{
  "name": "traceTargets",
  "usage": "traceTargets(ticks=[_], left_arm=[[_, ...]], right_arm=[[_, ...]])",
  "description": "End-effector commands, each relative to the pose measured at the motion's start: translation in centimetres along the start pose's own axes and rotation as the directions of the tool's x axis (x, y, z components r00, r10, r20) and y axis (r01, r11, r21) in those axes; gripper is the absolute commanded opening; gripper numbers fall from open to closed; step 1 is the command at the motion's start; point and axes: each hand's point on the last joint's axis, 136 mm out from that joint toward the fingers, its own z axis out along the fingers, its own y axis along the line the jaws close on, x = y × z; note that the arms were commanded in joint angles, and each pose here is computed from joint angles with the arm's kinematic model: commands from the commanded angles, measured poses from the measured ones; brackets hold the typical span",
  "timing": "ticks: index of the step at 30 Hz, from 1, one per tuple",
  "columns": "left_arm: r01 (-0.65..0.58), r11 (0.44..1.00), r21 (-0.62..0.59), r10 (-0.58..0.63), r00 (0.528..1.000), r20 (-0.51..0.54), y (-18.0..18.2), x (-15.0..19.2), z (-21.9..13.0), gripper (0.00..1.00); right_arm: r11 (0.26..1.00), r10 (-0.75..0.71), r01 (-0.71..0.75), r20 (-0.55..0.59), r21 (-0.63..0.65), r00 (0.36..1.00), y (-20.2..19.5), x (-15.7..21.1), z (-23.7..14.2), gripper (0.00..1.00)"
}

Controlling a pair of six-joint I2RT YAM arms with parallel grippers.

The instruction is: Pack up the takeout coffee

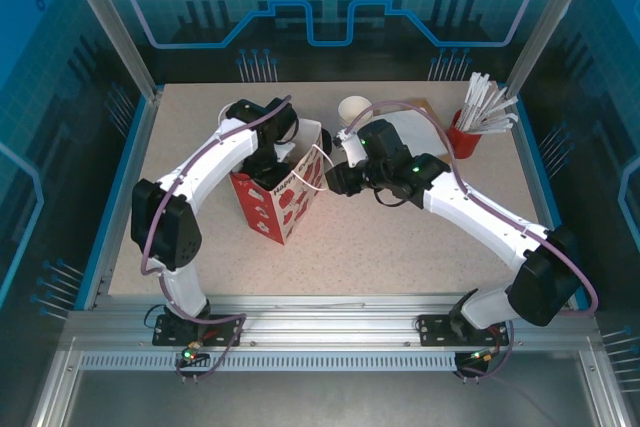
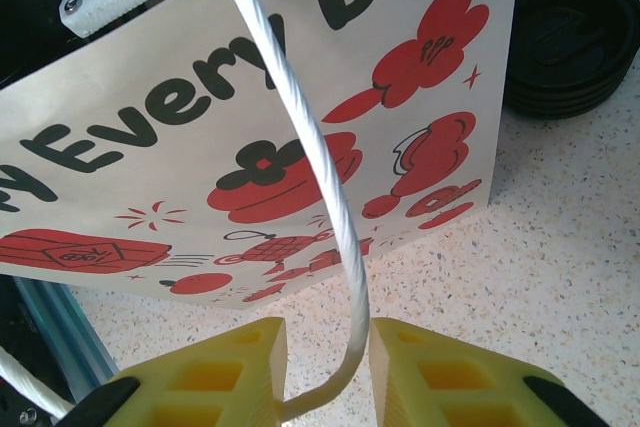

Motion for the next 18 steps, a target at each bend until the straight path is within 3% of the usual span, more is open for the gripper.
traceTargets(ticks=[1, 18], left_arm=[[-0.005, 1.0, 0.014, 0.005, 1.0, -0.011, 0.1, -0.4, 0.6, 0.4], [-0.01, 1.0, 0.013, 0.011, 1.0, -0.021, 0.1, 0.1, -0.4, 0.39]], right_arm=[[1.0, -0.028, 0.028, 0.007, -0.001, 1.0, 0.7, -0.6, 0.0, 0.3], [0.999, -0.033, 0.033, 0.007, -0.001, 0.999, 0.8, -0.8, -0.1, 0.3]])
